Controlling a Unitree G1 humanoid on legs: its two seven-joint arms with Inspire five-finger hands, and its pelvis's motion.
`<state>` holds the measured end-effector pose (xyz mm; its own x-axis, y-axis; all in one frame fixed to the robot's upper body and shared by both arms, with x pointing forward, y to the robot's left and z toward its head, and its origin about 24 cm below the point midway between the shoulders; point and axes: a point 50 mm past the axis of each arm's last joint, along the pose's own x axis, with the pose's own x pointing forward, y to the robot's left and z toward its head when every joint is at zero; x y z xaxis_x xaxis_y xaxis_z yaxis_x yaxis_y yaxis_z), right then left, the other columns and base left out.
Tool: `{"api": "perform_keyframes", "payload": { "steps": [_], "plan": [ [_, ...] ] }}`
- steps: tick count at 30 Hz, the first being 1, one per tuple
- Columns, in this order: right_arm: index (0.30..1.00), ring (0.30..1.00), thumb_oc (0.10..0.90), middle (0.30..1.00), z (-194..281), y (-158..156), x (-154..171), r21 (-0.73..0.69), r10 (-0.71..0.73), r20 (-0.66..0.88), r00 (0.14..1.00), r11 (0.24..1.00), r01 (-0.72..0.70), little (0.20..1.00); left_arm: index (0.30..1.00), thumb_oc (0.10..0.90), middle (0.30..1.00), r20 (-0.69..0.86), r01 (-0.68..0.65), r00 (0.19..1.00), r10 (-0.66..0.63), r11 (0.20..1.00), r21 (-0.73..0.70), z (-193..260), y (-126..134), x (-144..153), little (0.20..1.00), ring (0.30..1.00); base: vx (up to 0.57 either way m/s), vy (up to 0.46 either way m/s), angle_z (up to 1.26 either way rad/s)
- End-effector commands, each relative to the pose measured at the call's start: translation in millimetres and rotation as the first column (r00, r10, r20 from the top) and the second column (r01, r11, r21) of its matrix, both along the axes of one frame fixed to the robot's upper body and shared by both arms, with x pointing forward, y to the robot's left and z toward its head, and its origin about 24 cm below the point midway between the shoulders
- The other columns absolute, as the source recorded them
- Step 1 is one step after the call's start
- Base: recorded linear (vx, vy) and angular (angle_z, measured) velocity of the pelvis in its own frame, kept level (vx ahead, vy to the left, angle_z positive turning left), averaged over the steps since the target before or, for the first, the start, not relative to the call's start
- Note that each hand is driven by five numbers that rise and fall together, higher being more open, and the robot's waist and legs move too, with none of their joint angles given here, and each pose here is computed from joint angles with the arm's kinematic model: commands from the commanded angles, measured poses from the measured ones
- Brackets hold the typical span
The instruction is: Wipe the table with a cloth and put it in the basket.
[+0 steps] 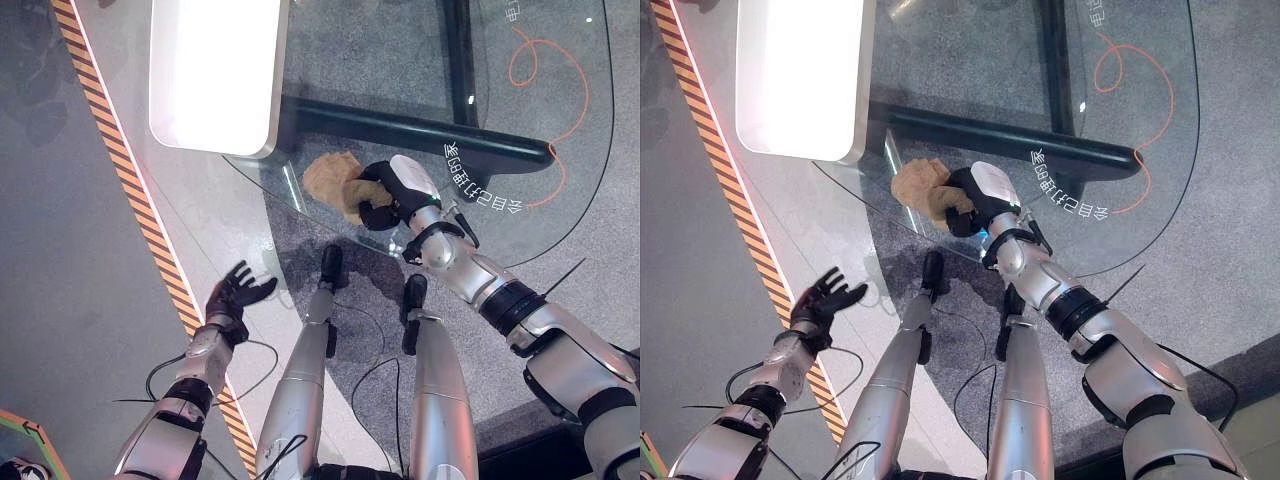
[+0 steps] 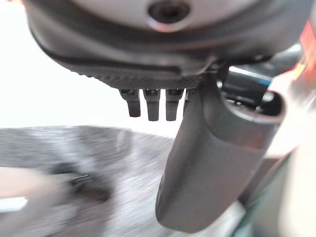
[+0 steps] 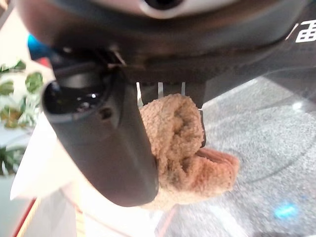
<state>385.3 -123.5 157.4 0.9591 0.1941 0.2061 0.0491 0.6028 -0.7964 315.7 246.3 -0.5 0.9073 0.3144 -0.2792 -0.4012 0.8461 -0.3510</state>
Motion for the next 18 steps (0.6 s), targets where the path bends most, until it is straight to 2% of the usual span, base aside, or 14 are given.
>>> {"api": "perform_keyframes", "payload": {
  "steps": [1, 7, 10, 12, 18],
  "plan": [
    [0.300, 0.300, 0.100, 0.300, 59.2, 29.8, -12.5, 0.251, 0.088, 0.293, 0.952, 0.954, -0.165, 0.200, 0.900, 0.800, 0.900, 0.066, -0.349, 0.933, 0.353, 0.935, -0.065, 20.2, 42.5, -4.1, 0.900, 0.900, 0.00, 0.000, 0.00],
    [0.300, 0.300, 0.100, 0.300, 73.5, 23.6, -21.1, 0.423, 0.012, 0.364, 0.931, 0.889, -0.177, 0.200, 0.900, 0.800, 0.900, 0.247, -0.505, 0.811, 0.530, 0.848, -0.163, 66.6, 58.9, 4.4, 0.900, 0.900, 0.00, 0.000, 0.00],
    [0.300, 0.300, 0.100, 0.300, 78.4, 21.2, -26.7, 0.459, -0.007, 0.397, 0.918, 0.867, -0.192, 0.200, 0.900, 0.800, 0.900, 0.332, -0.517, 0.772, 0.542, 0.840, -0.167, 88.8, 58.2, 8.4, 0.900, 0.900, 0.00, 0.010, 0.00],
    [0.300, 0.300, 0.100, 0.300, 84.0, 16.2, -33.9, 0.486, -0.023, 0.434, 0.900, 0.848, -0.213, 0.200, 0.900, 0.800, 0.900, 0.456, -0.519, 0.729, 0.510, 0.846, -0.117, 116.3, 53.7, 11.5, 0.900, 0.900, -0.01, 0.033, 0.00],
    [0.300, 0.300, 0.100, 0.300, 88.3, 3.0, -49.3, 0.512, -0.056, 0.512, 0.857, 0.821, -0.252, 0.200, 0.900, 0.800, 0.900, 0.630, -0.493, 0.605, 0.487, 0.850, -0.184, 159.5, 43.0, 8.7, 0.900, 0.900, 0.00, 0.000, 0.00]
  ]
}}
